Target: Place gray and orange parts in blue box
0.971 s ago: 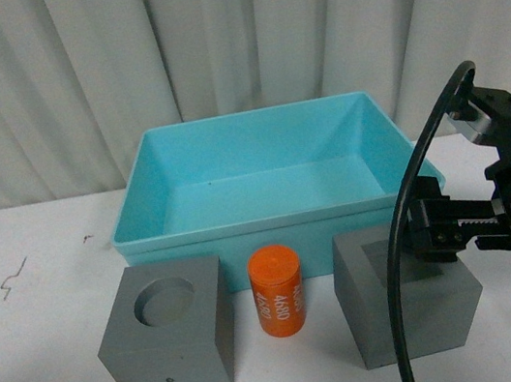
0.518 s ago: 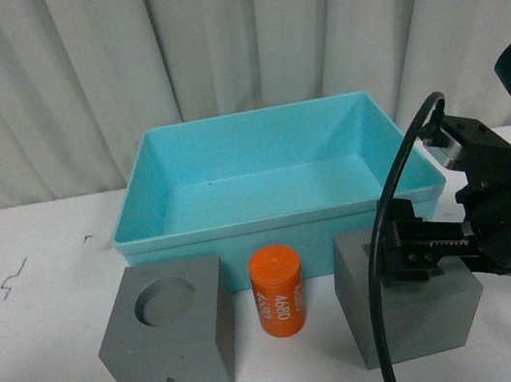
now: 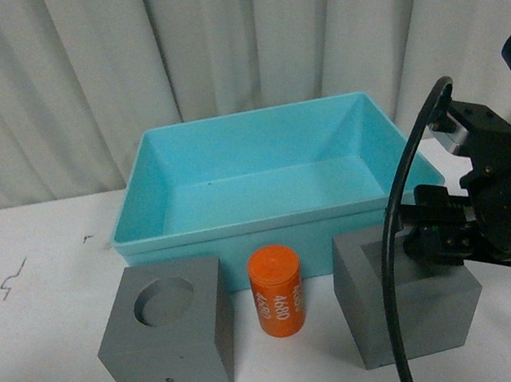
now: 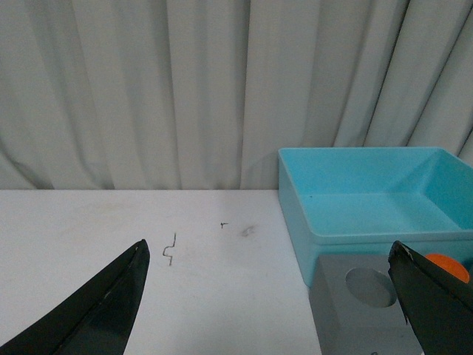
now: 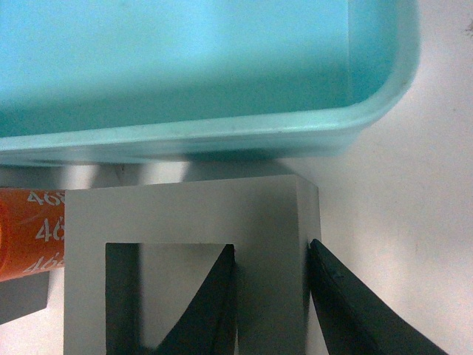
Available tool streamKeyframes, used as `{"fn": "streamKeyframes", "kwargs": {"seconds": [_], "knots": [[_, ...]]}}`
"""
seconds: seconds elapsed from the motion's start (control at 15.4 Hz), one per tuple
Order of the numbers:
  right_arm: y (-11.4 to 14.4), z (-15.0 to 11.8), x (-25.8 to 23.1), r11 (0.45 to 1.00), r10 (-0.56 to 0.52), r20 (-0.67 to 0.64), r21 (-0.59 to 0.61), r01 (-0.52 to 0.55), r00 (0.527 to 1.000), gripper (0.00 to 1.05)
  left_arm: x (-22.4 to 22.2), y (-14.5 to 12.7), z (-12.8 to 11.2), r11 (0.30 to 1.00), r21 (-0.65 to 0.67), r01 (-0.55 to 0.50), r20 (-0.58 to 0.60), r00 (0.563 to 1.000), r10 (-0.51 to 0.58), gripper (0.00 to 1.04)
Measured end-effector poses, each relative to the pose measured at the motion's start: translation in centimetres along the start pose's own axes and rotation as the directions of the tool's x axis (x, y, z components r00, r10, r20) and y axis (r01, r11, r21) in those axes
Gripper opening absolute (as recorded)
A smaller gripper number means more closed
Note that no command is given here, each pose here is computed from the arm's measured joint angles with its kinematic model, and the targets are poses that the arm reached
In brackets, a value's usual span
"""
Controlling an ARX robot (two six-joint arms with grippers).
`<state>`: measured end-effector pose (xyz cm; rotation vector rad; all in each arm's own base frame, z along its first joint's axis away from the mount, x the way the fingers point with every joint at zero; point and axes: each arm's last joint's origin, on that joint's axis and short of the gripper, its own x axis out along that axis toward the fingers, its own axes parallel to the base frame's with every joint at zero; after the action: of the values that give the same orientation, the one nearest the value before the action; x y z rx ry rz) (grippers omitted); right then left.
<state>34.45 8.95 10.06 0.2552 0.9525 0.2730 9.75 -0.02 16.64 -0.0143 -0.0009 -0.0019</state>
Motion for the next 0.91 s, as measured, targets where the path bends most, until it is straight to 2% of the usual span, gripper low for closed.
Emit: {"fn": "streamKeyframes", "kwargs": {"seconds": [0.06, 0.13, 0.39, 0.65, 0.78, 0.91], "knots": [[0.0, 0.1, -0.2, 1.0, -0.007, 0.006, 0.0, 0.007, 1.0, 0.25, 0.0, 0.0, 0.0, 1.0, 0.0, 0.0, 0.0, 1.0, 0.0, 0.98], [0.0, 0.1, -0.6, 1.0, -0.01, 0.01, 0.005, 0.01, 1.0, 0.21, 0.0, 0.0, 0.0, 1.0, 0.0, 0.0, 0.0, 1.0, 0.0, 0.98], [1.1, -0.6, -3.6, 1.0, 0.027, 0.01, -0.006, -0.027, 1.0, 0.19, 0.0, 0.0, 0.0, 1.0, 0.0, 0.0, 0.0, 1.0, 0.0, 0.98], [2.9, 0.8, -7.9, 0.995, 0.084, 0.079, -0.063, -0.079, 0.993, 0.19, 0.0, 0.0, 0.0, 1.0, 0.0, 0.0, 0.0, 1.0, 0.0, 0.98], [3.5, 2.6, -8.7, 0.994, 0.091, 0.121, -0.078, -0.082, 0.988, 0.19, 0.0, 0.0, 0.0, 1.0, 0.0, 0.0, 0.0, 1.0, 0.0, 0.98], [3.9, 7.1, -9.5, 0.992, 0.105, 0.243, -0.088, -0.086, 0.964, 0.19, 0.0, 0.0, 0.0, 1.0, 0.0, 0.0, 0.0, 1.0, 0.0, 0.98]]}}
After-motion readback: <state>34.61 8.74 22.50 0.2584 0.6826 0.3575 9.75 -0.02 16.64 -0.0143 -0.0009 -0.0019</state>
